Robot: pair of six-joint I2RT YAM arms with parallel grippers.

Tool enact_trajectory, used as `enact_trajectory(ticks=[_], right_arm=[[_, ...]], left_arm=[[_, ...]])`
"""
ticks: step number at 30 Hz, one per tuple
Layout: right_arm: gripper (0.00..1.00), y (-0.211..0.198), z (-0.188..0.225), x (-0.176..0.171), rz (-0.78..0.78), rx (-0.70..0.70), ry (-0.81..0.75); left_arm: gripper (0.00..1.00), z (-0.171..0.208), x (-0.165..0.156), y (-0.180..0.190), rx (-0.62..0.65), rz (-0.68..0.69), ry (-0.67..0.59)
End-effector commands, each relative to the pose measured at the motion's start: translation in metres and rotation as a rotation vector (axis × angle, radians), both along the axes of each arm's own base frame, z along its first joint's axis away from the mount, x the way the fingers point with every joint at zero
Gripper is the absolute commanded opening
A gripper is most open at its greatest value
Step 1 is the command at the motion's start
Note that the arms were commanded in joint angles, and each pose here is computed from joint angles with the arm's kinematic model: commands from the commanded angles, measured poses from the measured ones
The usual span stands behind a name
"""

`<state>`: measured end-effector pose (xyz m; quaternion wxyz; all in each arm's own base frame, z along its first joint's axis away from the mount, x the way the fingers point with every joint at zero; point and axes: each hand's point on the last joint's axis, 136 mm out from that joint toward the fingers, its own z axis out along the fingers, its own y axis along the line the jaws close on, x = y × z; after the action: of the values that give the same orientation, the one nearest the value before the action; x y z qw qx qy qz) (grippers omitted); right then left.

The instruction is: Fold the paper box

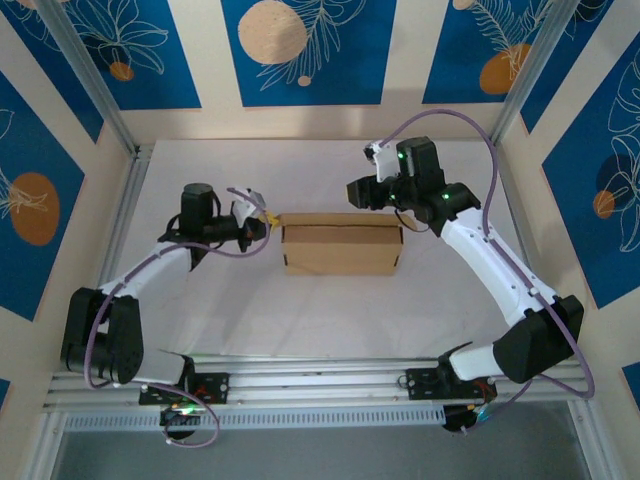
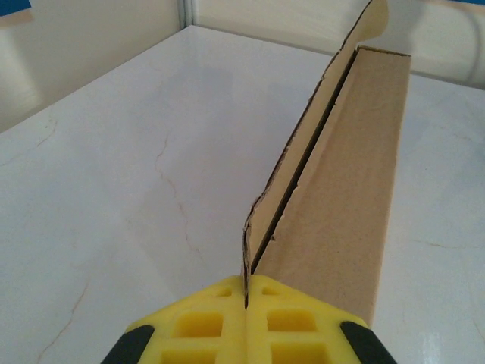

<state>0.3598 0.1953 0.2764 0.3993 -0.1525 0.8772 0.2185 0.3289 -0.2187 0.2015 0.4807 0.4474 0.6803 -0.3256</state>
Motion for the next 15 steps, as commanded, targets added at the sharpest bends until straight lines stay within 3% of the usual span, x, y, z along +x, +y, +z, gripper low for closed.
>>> enact_trajectory(ticks=[1,7,11,15], right_arm=[[0.42,-0.051,-0.015,0.008,-0.273,-0.048,0.039],[0.49,-0.118,-0.033,0.005,-0.575,0.104,0.143],[0.48,-0.139,-0.049,0.003,-0.666,0.247,0.239],[0.45,-0.132,-0.056,0.004,-0.640,0.361,0.302]], left_arm=[[0.00,0.003,-0.004,-0.004,0.051,0.012,-0.033],[0.00,-0.001,0.003,-0.001,0.092,0.130,-0.018],[0.00,0.001,0.004,0.000,0.088,0.198,-0.005],[0.00,0.002,-0.004,-0.003,0.104,0.201,-0.038]])
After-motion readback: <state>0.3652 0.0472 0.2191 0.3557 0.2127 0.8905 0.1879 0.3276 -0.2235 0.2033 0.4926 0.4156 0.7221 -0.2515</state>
